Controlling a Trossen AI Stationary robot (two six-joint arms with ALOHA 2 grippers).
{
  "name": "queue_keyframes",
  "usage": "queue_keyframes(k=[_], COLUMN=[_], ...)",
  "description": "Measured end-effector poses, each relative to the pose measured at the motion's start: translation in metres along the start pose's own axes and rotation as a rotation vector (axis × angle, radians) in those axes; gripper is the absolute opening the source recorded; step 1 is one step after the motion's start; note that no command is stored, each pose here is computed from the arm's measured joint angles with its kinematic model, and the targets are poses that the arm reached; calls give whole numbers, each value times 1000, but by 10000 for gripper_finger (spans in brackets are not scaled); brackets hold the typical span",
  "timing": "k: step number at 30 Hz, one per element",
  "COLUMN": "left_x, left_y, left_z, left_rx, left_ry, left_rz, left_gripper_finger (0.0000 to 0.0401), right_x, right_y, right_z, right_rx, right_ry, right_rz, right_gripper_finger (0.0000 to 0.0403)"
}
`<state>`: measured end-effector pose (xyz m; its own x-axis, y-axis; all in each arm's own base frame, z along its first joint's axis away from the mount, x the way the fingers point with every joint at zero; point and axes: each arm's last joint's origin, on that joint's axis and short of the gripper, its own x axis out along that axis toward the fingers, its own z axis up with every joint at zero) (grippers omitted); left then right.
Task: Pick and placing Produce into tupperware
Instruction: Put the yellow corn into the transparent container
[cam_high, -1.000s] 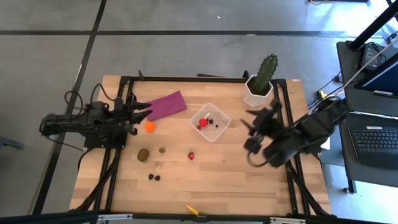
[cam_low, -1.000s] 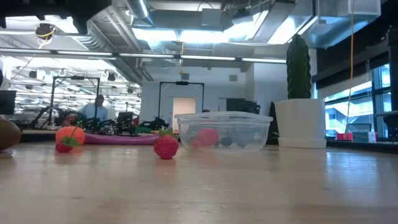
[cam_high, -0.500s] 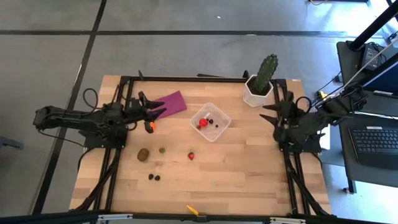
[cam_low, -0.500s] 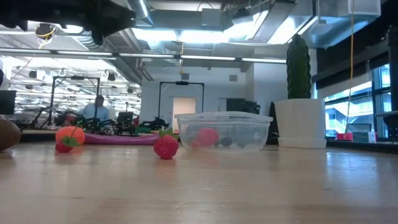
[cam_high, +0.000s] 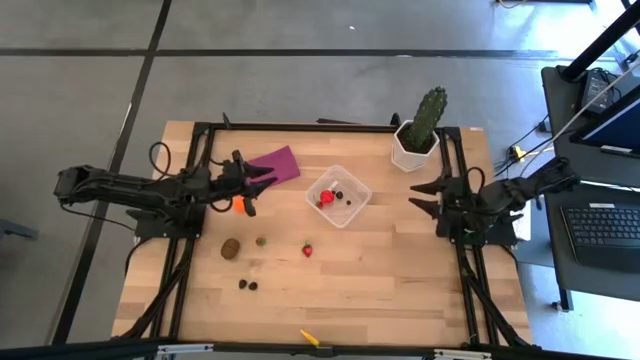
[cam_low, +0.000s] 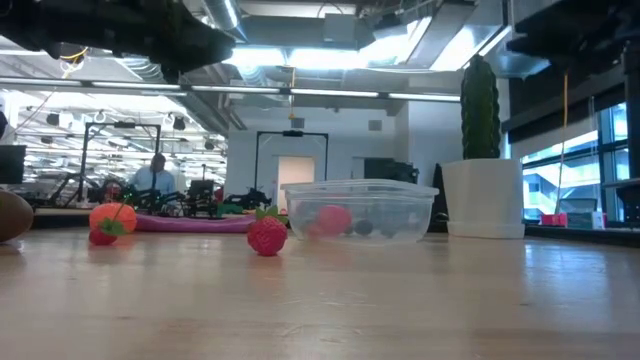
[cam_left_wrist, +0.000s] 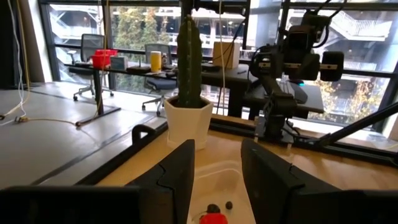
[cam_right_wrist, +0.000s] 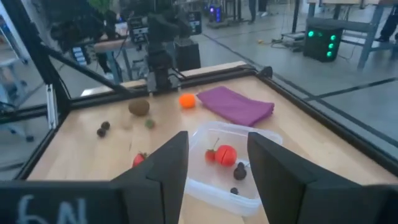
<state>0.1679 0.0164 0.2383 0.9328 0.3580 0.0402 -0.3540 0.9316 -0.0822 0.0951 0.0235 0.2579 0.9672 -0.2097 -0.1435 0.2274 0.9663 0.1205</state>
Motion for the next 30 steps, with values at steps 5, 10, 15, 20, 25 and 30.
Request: queue_keyframes(k=[5, 10, 15, 20, 25, 30], left_x=[0, 0, 0, 0, 0, 0], left_y=[0, 0, 0, 0, 0, -2], left_z=[-1, -1, -1, -1, -1, -2], left_rx=[1, 0, 1, 2, 4, 4], left_ry=[4, 3, 4, 5, 13, 16], left_rz=[1, 1, 1, 1, -18, -53], left_gripper_finger=[124, 124, 124, 124, 135, 196], right_x=[3, 3, 4, 5, 6, 6], right_y=[-6, -13, -20, -25, -27, -29], right_z=[-24, -36, -46, -56, -60, -57], right_rx=[53, 74, 82, 117, 123, 108], right_ry=[-21, -37, -53, -69, -78, -100], right_rz=[13, -12, -60, -98, -98, -114], right_gripper_finger=[168, 168, 168, 168, 168, 168])
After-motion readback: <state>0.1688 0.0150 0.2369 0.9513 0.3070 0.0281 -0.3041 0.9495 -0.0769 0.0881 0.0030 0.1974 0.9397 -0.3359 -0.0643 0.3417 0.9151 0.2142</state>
